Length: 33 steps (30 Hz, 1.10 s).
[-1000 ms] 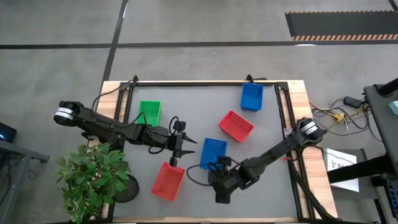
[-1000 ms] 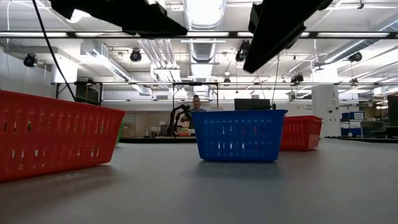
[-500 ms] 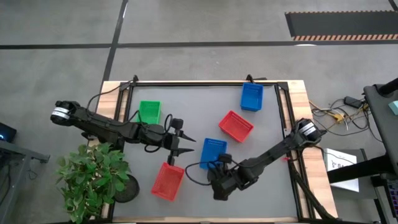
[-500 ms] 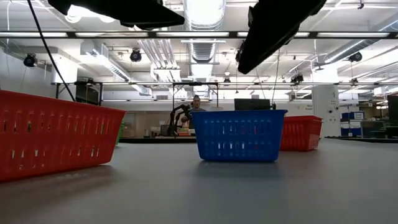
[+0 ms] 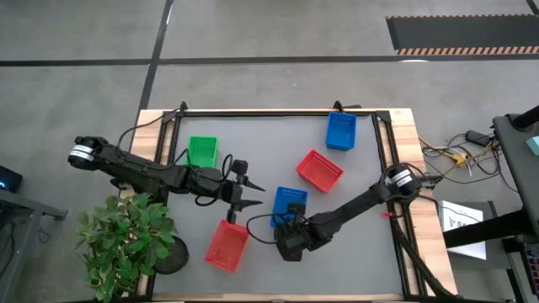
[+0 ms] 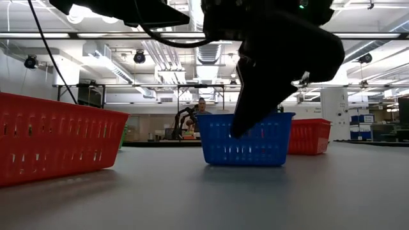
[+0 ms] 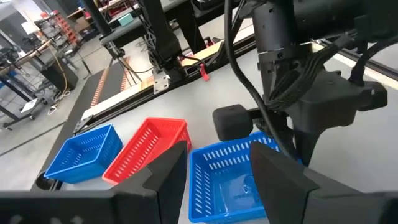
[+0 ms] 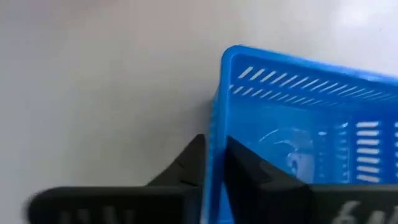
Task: Stack baskets by color
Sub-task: Stack the bottom blue basket on the stacked blue baskets
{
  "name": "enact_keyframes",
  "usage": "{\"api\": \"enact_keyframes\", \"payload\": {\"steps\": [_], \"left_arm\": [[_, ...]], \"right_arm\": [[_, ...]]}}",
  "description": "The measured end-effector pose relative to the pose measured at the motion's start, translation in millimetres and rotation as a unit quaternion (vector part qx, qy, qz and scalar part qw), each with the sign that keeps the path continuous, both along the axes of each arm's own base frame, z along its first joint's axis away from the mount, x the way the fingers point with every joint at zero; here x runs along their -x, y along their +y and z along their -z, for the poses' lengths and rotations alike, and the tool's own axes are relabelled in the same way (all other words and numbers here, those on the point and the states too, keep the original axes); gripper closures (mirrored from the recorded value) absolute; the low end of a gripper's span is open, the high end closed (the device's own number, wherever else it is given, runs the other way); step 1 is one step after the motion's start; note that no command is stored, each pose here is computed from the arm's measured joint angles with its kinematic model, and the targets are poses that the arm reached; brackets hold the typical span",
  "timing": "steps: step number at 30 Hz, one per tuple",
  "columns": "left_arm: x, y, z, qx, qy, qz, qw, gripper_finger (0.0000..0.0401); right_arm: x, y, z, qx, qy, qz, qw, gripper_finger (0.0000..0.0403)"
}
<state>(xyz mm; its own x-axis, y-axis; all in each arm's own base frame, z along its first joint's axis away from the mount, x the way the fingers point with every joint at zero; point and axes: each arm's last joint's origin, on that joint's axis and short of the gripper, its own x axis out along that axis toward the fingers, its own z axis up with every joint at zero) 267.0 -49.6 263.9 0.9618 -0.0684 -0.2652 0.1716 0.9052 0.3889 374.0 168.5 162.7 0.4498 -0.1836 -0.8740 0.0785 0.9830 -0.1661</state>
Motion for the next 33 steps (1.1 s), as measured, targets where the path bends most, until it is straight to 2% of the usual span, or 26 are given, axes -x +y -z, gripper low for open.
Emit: {"api": "enact_keyframes", "payload": {"steps": [1, 4, 9, 16, 23, 26, 33], "left_arm": [[0.0, 0.0, -0.2, 0.000, -0.001, 0.000, 1.000, 0.0241], [-0.1, 0.0, -0.5, 0.000, -0.002, 0.000, 1.000, 0.0241], [-0.6, -0.1, -2.2, 0.002, -0.011, 0.000, 1.000, 0.0241], [-1.1, -0.2, -4.4, 0.004, -0.023, 0.000, 1.000, 0.0241], [-1.5, -0.3, -6.2, 0.004, -0.032, 0.001, 0.999, 0.0241], [-1.7, -0.3, -7.5, -0.009, -0.040, 0.004, 0.999, 0.0241], [-2.5, -0.1, -11.6, -0.026, -0.062, 0.002, 0.998, 0.0241]], "right_arm": [[0.1, -0.2, -1.3, 0.005, 0.000, -0.011, 1.000, 0.0379], [3.3, -0.4, -12.3, 0.011, -0.003, -0.033, 0.999, 0.0391], [18.3, -4.3, -40.3, 0.033, 0.010, -0.074, 0.997, 0.0393], [52.4, -19.9, -91.0, 0.072, 0.031, -0.116, 0.990, 0.0394], [86.3, -57.5, -129.3, 0.160, 0.031, -0.103, 0.981, 0.0394], [100.8, -81.4, -135.4, 0.163, 0.026, -0.081, 0.983, 0.0394], [133.9, -156.2, -138.0, 0.154, 0.002, 0.029, 0.988, 0.0394]]}}
